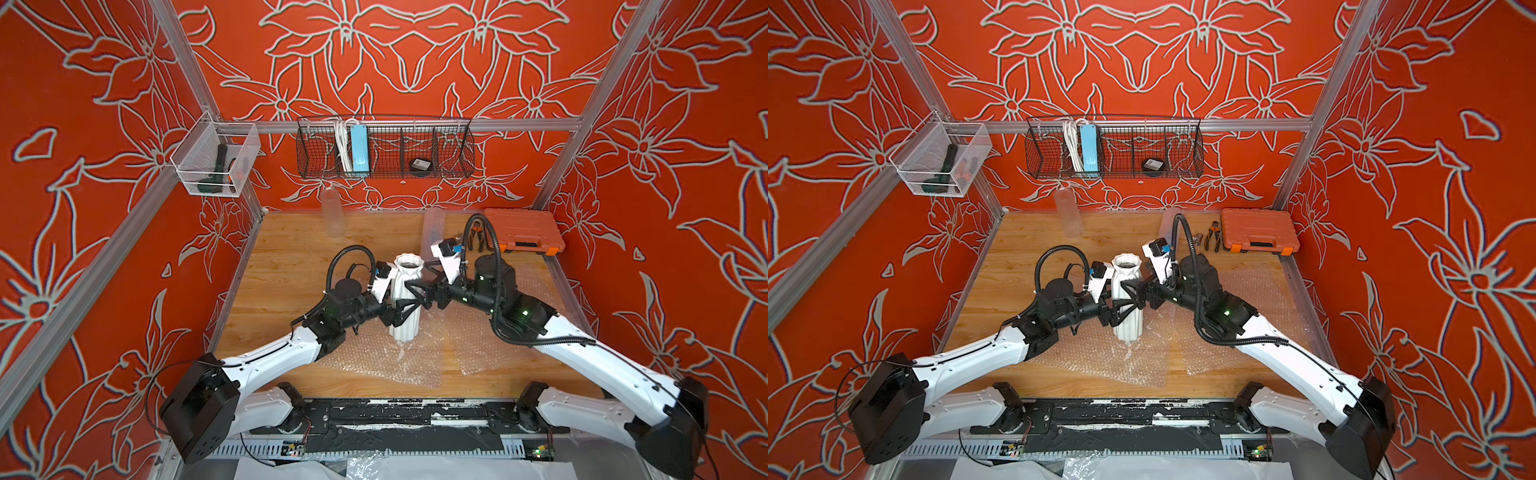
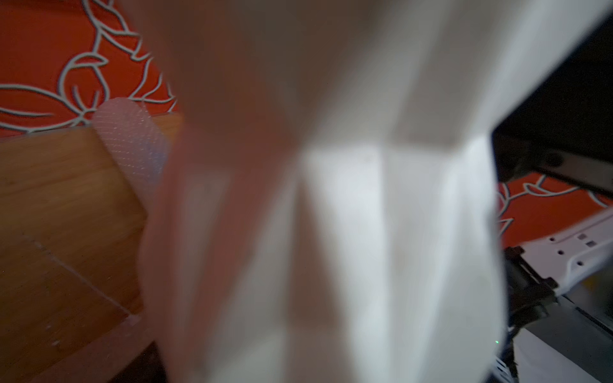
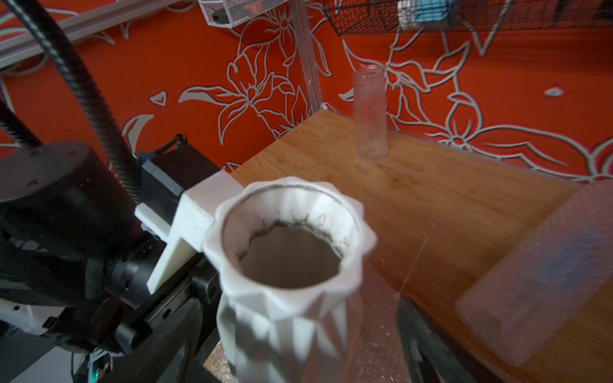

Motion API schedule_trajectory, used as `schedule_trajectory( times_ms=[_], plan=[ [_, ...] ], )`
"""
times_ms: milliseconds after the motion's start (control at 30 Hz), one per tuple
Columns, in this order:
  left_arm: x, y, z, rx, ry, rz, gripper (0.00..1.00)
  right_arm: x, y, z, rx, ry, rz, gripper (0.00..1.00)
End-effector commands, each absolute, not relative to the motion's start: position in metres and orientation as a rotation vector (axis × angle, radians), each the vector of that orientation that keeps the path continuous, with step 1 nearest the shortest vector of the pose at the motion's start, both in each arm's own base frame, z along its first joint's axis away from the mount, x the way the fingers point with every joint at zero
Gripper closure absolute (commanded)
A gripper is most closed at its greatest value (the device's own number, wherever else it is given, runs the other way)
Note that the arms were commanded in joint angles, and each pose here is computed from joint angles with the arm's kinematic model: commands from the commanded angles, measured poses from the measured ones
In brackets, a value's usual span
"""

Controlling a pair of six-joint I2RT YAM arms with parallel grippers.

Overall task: Unwrap the vase from the bubble wrap
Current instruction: Place the vase at the center of the board.

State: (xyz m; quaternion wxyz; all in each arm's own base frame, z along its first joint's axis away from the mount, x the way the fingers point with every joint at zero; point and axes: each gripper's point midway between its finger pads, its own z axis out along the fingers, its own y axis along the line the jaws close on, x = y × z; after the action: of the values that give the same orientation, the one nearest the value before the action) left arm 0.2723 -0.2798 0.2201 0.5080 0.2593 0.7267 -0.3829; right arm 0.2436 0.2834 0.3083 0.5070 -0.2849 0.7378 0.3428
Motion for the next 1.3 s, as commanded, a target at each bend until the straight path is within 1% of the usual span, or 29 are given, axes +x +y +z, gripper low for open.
schedule_trajectory(
  times_ms=[0,133,467,767,900,1267],
  plan=[
    [0.293,-0.259,0.268,0.535,1.601,-0.776,0.29,0.254,0.259,0.298,-0.612,1.818,0.672,0.05],
    [0.312,-0.240,0.275,0.481,1.608,-0.654,0.29,0.253,0.247,0.292,-0.583,1.838,0.621,0.05],
    [0.351,-0.183,0.320,0.349,1.508,-0.397,0.28,0.246,0.228,0.268,-0.535,1.893,0.581,0.05],
    [0.384,-0.124,0.348,0.240,1.439,-0.258,0.27,0.237,0.213,0.243,-0.512,1.958,0.552,0.05],
    [0.400,-0.099,0.351,0.225,1.417,-0.180,0.27,0.235,0.210,0.237,-0.504,1.977,0.545,0.05],
    [0.449,-0.028,0.340,0.105,1.375,-0.091,0.27,0.232,0.203,0.225,-0.498,2.020,0.516,0.05]
  ],
)
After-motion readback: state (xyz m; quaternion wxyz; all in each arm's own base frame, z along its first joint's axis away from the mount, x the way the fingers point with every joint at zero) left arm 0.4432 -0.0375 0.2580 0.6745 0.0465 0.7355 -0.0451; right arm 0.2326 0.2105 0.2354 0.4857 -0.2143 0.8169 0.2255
